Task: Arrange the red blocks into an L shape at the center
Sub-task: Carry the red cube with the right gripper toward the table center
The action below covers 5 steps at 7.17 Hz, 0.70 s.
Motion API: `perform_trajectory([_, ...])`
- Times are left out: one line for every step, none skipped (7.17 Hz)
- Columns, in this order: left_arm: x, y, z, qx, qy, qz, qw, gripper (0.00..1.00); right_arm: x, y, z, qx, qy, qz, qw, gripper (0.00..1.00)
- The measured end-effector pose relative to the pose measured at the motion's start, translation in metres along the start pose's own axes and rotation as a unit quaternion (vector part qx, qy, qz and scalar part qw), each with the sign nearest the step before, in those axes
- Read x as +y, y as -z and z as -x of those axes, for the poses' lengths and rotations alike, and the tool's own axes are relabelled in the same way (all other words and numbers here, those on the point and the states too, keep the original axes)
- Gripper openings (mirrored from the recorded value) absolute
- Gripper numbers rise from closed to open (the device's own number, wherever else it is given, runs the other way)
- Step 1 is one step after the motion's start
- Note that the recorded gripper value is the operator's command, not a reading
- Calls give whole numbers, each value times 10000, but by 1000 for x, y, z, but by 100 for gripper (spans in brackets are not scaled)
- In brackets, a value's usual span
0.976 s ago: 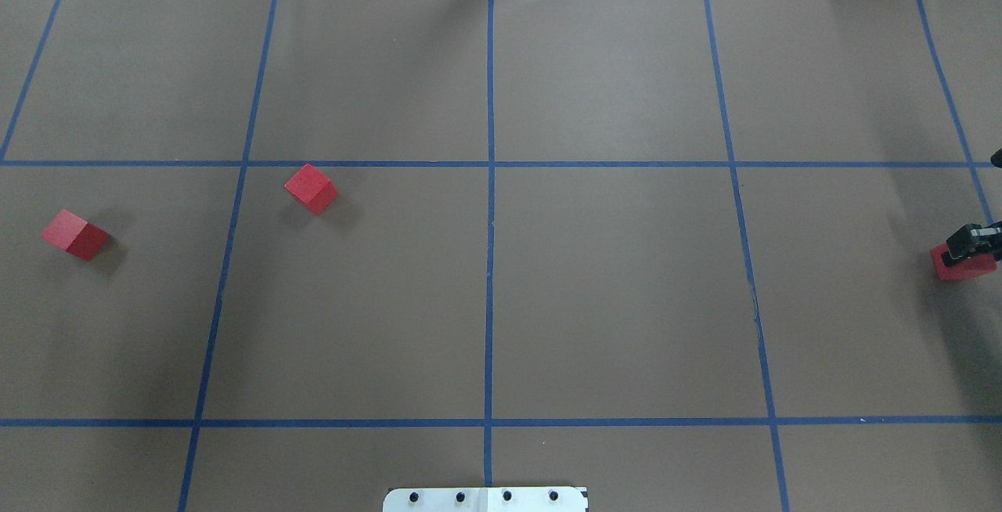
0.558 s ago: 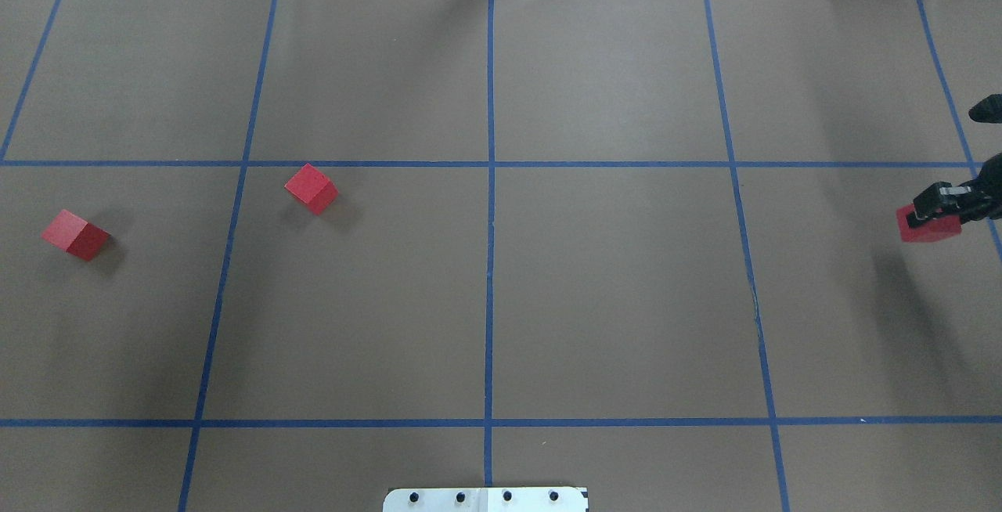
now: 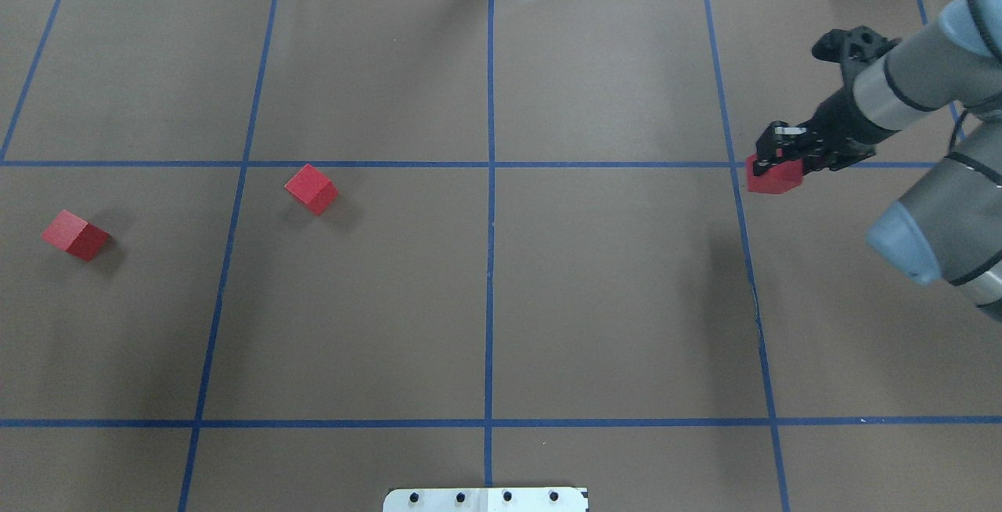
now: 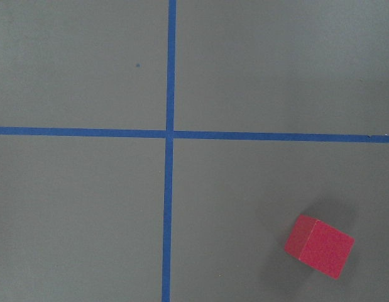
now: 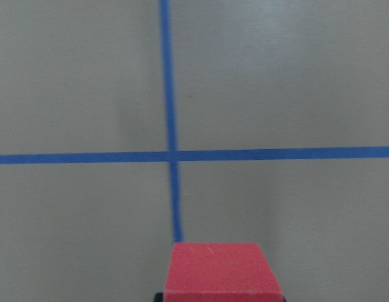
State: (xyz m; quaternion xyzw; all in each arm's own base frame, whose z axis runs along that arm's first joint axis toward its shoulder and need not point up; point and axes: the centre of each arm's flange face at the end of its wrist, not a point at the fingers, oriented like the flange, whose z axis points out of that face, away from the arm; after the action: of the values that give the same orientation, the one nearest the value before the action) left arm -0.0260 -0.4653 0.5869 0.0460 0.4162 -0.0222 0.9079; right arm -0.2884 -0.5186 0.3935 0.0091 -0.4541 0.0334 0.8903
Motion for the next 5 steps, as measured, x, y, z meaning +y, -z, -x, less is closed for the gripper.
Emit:
perform_trajectory([0,-4,-5,69,-60,35,10000,100,4,-8,64,-62,-109,3,9999,0])
perform_trajectory([0,-8,-11,111,-146,53,9998,100,7,-7,121,-45,-180,52,9998,0])
perform_trajectory([0,-12,-15,133,-209,68,9997,100,15,-7,170,6,-234,95,9997,0])
perform_trajectory([0,-15,-17,142,-239,89,9996,100,24,-12,208,32,-303,83,9995,0])
perform_trajectory([0,-17,-19,148,-260,101,9995,100,31,-24,248,58,-356,80,9993,0])
